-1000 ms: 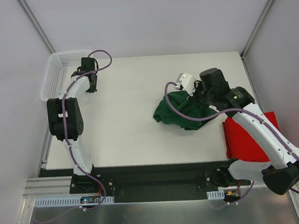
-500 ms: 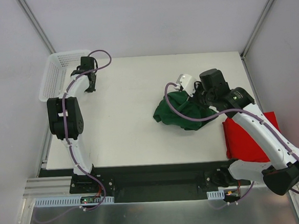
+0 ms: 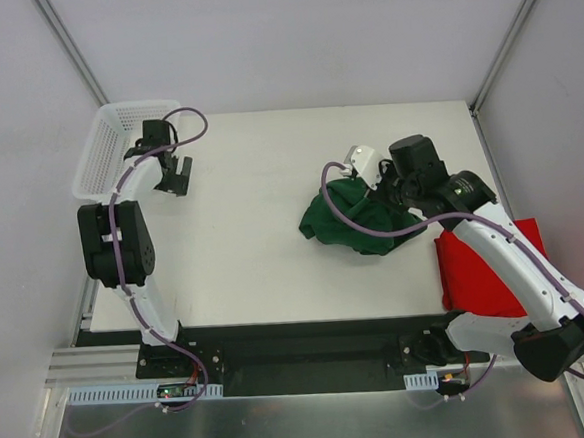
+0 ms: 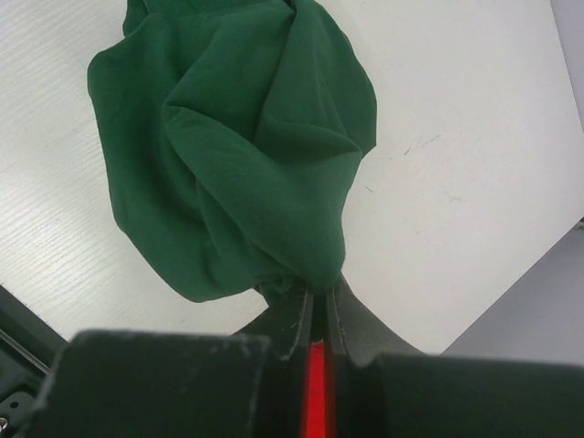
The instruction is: Fold and stack the t-shirts
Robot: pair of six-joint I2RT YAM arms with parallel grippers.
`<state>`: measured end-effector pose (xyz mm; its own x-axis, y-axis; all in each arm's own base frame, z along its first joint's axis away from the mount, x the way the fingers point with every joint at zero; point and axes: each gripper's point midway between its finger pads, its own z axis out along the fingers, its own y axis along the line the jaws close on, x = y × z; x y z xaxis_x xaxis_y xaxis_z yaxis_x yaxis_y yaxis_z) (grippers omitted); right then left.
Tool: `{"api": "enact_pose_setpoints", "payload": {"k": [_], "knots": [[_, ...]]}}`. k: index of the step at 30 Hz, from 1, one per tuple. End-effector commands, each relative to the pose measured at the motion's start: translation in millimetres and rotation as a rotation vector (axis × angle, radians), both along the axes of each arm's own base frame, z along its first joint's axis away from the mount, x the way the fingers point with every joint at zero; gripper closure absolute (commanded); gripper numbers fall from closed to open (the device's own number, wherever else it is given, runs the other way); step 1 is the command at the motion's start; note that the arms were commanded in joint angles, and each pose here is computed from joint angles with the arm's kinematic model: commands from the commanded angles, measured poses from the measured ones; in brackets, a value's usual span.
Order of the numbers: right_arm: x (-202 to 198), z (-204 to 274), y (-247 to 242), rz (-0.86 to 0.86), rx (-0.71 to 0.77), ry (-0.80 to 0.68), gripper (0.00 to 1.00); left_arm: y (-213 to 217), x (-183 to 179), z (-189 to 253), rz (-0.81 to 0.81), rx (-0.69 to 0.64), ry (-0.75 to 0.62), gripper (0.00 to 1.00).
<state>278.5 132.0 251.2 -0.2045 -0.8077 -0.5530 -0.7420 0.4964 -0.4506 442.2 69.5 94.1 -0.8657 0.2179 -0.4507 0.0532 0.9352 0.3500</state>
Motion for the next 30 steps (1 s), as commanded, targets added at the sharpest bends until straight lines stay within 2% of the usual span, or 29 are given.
{"api": "enact_pose_setpoints", "payload": {"k": [1, 3, 6, 8, 11, 12, 13, 16, 21, 24, 25, 26, 27, 29, 30], "knots": [[4.5, 5.6, 3.5, 0.003, 0.021, -0.019, 0.99, -13.6, -19.7, 19.4, -0.050, -0.018, -0.015, 0.01], [4.1, 5.1, 3.0, 0.003, 0.020, -0.016, 0.99, -16.9, -29.1, 21.1, -0.062, -0.020, -0.012, 0.01], [3.4, 4.1, 2.4, 0.004, 0.017, -0.020, 0.99, -54.9, -39.1, 33.3, -0.195, -0.088, -0.045, 0.01], [3.7, 4.2, 3.3, 0.004, 0.023, -0.021, 0.99, -86.0, -46.4, 52.0, -0.329, -0.192, -0.096, 0.01], [2.1, -4.9, 9.5, 0.019, 0.041, 0.009, 0.99, -125.0, -62.9, 59.9, -0.499, -0.232, -0.129, 0.01], [2.9, -7.9, 12.3, 0.023, 0.046, 0.021, 0.99, -132.3, -71.6, 50.3, -0.538, -0.221, -0.105, 0.01], [3.1, -9.5, 14.1, 0.022, 0.051, 0.033, 0.99, -153.7, -77.2, 49.5, -0.647, -0.184, -0.106, 0.01], [3.9, -11.3, 25.8, 0.046, 0.072, 0.075, 0.99, -179.5, -92.4, 26.8, -0.779, -0.099, -0.053, 0.01], [8.8, 3.5, 29.8, 0.042, 0.091, 0.052, 0.99, -213.6, -89.4, 17.4, -0.858, -0.113, -0.022, 0.01], [16.4, 12.7, 17.9, -0.008, 0.052, 0.003, 0.99, -238.9, -82.2, 16.0, -0.924, -0.088, -0.019, 0.01], [19.0, 14.9, 9.1, -0.039, 0.020, -0.023, 0.77, -242.3, -79.1, 10.9, -0.925, -0.079, -0.006, 0.01], [20.0, 13.8, 2.8, -0.056, -0.006, -0.037, 0.64, -252.2, -74.0, 17.8, -0.941, -0.077, -0.026, 0.01], [23.9, 17.2, -3.8, -0.079, -0.024, -0.073, 0.57, -255.9, -71.8, 19.3, -0.942, -0.080, -0.031, 0.01], [23.0, 21.0, -24.7, -0.138, -0.065, -0.131, 0.32, -265.4, -67.5, 25.7, -0.960, -0.105, -0.053, 0.01], [24.6, 25.3, -29.7, -0.150, -0.064, -0.163, 0.16, -269.7, -66.8, 29.7, -0.971, -0.118, -0.066, 0.01]]}}
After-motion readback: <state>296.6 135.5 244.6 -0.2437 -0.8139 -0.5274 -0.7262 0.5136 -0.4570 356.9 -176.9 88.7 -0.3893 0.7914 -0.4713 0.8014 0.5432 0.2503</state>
